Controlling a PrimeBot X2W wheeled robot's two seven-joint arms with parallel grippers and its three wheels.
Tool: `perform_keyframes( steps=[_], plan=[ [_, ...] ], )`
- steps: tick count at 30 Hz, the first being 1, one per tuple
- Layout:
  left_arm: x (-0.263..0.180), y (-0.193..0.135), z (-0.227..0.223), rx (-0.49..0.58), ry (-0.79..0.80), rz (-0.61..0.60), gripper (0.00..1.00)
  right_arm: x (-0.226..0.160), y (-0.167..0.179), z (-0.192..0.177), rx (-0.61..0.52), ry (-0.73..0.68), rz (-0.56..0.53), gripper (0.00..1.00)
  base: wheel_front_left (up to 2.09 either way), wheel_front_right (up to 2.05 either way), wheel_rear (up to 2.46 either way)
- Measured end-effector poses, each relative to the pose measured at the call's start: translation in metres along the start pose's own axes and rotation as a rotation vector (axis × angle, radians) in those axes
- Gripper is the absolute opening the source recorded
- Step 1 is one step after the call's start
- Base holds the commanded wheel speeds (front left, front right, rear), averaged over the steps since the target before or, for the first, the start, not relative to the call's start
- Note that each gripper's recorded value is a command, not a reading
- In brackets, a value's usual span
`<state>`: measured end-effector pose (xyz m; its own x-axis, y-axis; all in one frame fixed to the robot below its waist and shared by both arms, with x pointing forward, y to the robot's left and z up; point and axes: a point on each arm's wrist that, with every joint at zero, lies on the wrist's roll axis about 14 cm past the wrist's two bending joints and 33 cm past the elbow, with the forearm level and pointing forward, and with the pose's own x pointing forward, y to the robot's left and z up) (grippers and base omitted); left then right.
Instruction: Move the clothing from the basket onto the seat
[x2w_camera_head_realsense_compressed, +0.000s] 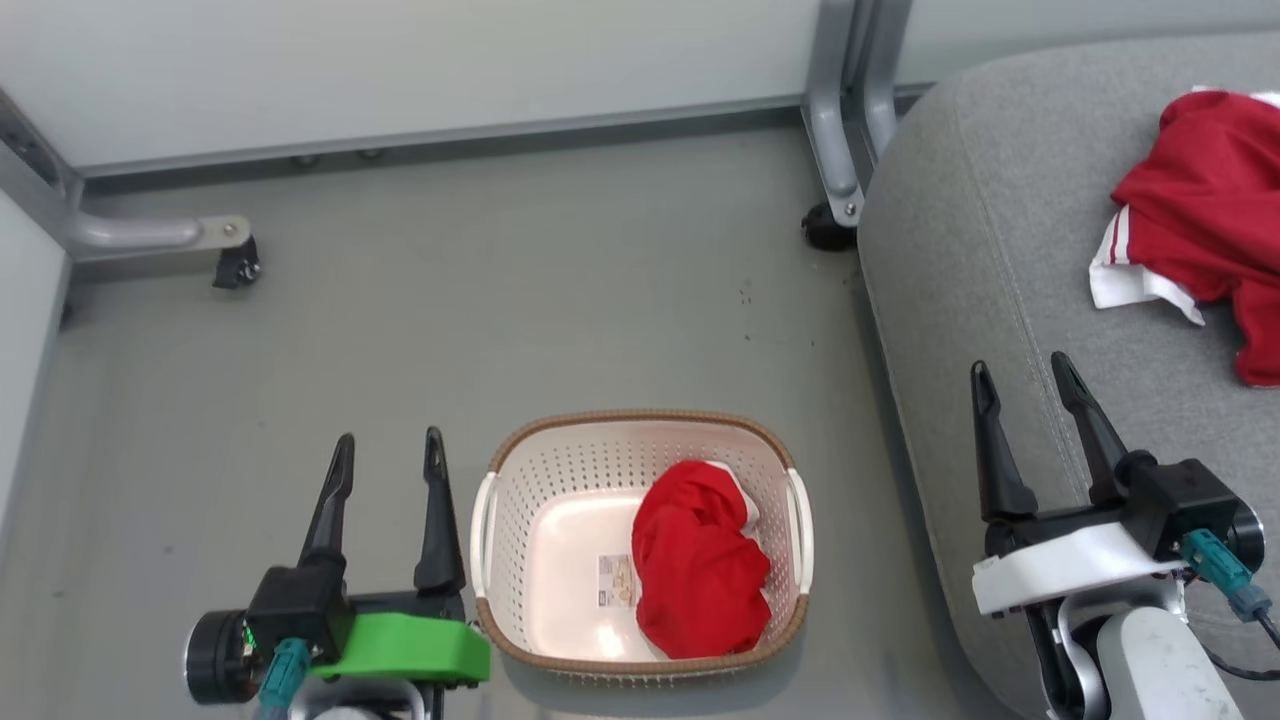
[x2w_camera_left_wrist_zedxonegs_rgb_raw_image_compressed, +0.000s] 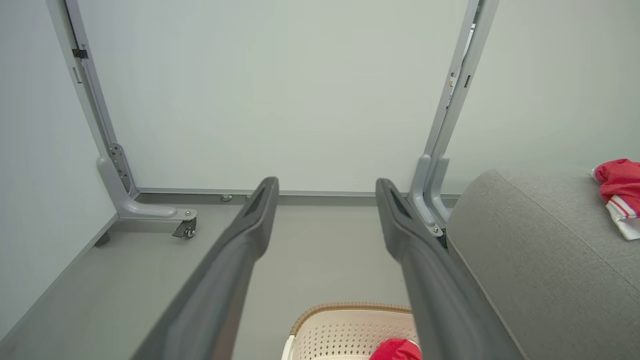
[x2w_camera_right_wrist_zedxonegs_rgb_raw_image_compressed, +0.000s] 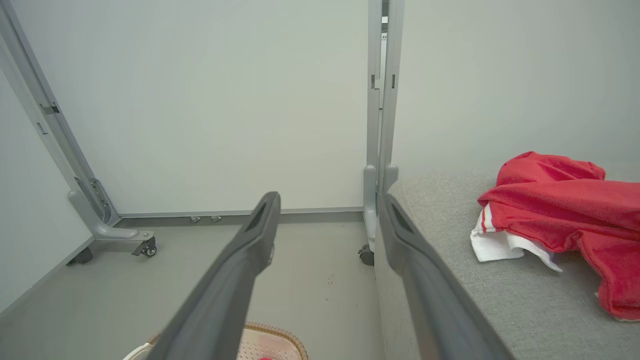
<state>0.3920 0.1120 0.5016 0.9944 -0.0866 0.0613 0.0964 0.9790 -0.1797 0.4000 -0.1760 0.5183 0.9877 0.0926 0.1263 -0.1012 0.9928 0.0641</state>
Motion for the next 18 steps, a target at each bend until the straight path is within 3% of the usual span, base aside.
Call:
perform_keyframes(
  steps=[6, 18],
  plan=[
    [-0.034, 0.019, 0.032, 0.019, -0.086, 0.059, 1.0, -0.015, 0.024, 0.029, -0.009, -0.079, 0.066, 1.0, 0.0, 0.0, 0.0],
    [-0.076, 0.02, 0.046, 0.043, -0.131, 0.059, 1.0, -0.069, 0.044, 0.013, -0.013, -0.016, 0.118, 1.0, 0.0, 0.0, 0.0]
  ],
)
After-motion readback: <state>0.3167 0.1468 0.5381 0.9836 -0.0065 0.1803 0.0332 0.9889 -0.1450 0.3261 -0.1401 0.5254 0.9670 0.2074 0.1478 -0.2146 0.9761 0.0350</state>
